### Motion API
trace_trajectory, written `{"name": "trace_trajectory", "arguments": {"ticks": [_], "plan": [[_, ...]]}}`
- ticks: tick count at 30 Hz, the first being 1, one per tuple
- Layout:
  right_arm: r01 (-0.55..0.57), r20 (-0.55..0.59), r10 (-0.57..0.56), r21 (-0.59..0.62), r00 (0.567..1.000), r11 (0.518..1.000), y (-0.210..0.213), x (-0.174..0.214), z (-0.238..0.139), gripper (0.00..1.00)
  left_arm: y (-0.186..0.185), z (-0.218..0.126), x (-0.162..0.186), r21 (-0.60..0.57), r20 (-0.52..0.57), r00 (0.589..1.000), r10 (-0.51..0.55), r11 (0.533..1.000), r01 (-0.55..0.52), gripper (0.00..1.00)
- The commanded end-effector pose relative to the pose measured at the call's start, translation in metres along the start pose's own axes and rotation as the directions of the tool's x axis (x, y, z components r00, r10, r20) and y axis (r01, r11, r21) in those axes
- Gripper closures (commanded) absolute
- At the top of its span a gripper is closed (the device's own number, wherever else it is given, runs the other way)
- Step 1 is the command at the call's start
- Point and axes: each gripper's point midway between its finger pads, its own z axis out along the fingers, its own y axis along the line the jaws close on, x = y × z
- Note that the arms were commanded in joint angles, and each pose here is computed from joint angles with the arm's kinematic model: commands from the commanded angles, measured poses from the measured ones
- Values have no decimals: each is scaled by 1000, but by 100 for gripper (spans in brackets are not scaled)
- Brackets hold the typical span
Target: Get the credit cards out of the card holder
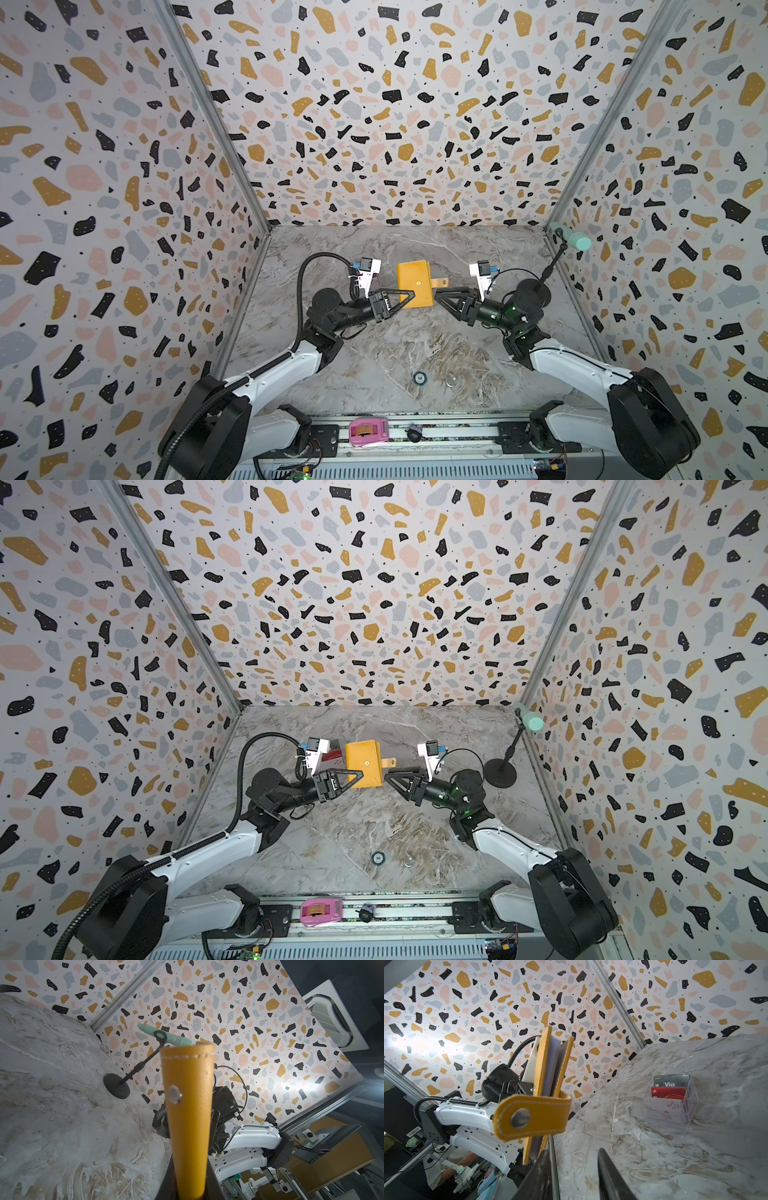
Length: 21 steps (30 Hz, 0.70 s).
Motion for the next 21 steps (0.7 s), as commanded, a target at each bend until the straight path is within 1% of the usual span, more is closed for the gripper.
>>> {"name": "trace_trajectory", "arguments": {"ticks": [1, 15, 21], "plan": [[54, 29, -52, -73, 998, 996, 21, -18, 5, 60, -13, 0, -9, 27, 15, 997, 74, 997, -75, 97], [29, 23, -27, -90, 999, 996, 17, -16, 23, 65, -12, -2, -5, 24, 6, 997, 82, 996, -82, 97], [5, 38, -1, -96, 999, 995, 14, -16, 27, 70, -14, -3, -4, 30, 6, 997, 83, 996, -83, 98]]}}
